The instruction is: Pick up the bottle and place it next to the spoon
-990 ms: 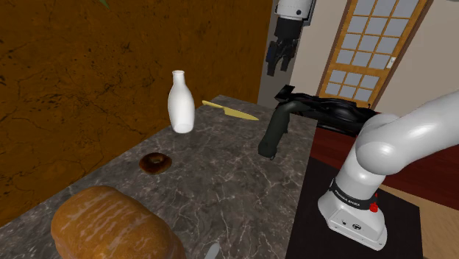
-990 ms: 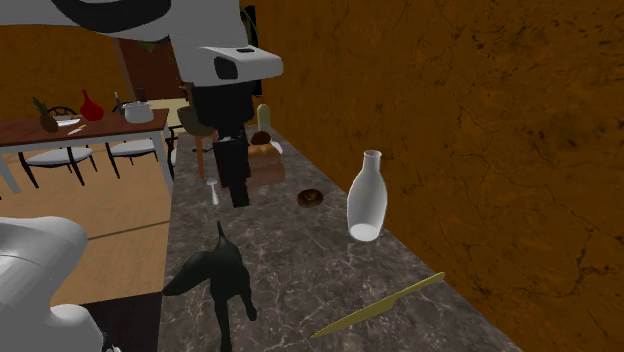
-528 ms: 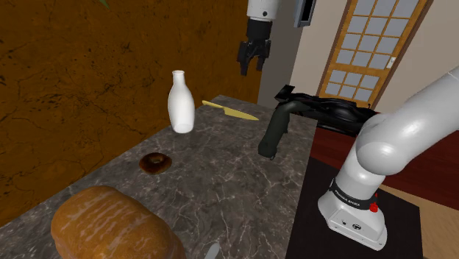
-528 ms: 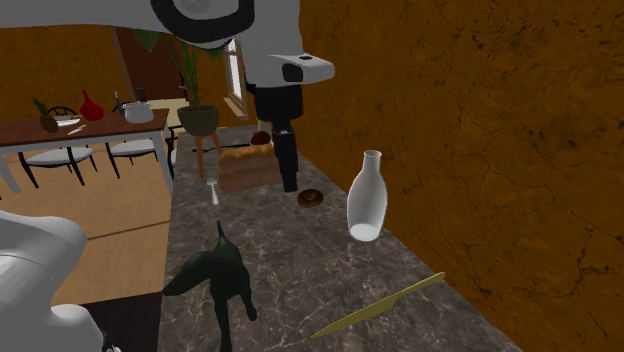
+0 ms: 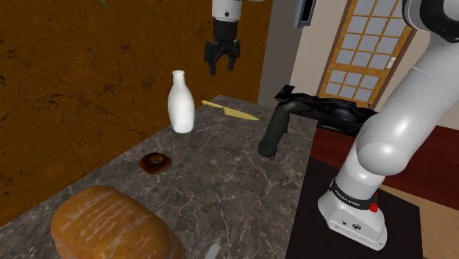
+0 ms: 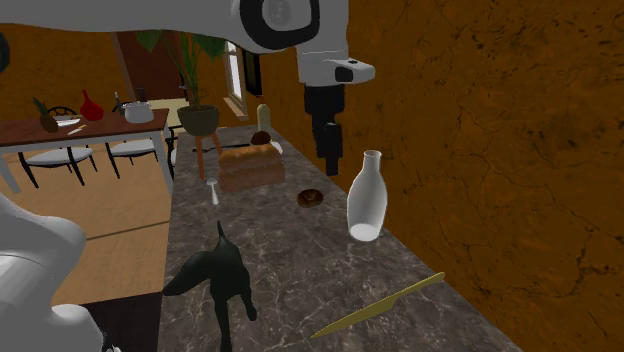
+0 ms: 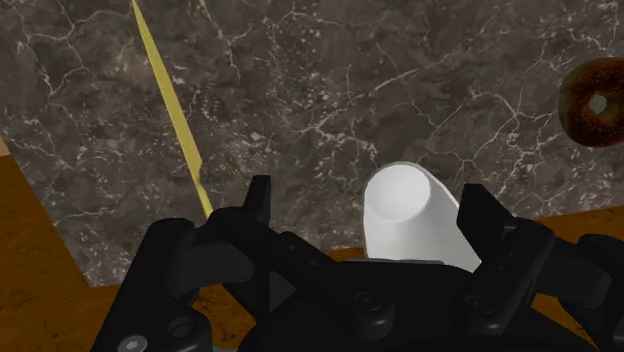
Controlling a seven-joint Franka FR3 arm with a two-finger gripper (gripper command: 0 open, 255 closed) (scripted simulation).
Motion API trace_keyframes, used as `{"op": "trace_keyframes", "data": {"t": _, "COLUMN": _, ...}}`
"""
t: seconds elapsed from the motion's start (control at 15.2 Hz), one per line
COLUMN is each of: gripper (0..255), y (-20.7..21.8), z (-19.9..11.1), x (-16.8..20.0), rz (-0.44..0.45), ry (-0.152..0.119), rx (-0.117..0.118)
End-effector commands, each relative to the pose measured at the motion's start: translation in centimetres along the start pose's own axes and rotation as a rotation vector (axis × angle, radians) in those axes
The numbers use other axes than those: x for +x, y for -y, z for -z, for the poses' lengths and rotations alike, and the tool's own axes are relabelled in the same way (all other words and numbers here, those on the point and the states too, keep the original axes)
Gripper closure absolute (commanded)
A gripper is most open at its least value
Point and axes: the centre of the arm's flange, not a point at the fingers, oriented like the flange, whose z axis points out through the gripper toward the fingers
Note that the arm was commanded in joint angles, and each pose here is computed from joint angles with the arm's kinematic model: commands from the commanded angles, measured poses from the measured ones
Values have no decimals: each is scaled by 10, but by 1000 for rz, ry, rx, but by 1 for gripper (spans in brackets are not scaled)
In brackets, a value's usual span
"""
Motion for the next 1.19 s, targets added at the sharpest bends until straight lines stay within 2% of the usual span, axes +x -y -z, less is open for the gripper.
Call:
{"op": "trace_keyframes", "data": {"t": 0.0, "gripper": 0, "y": 16, "z": -2, "x": 25, "rz": -3, "ry": 1, "rx": 1}}
{"op": "trace_keyframes", "data": {"t": 0.66, "gripper": 0, "y": 88, "z": -17, "x": 135, "rz": -11, "ry": 7, "rx": 1}}
{"op": "trace_keyframes", "data": {"t": 1.12, "gripper": 0, "y": 88, "z": -48, "x": 136, "rz": -11, "ry": 7, "rx": 1}}
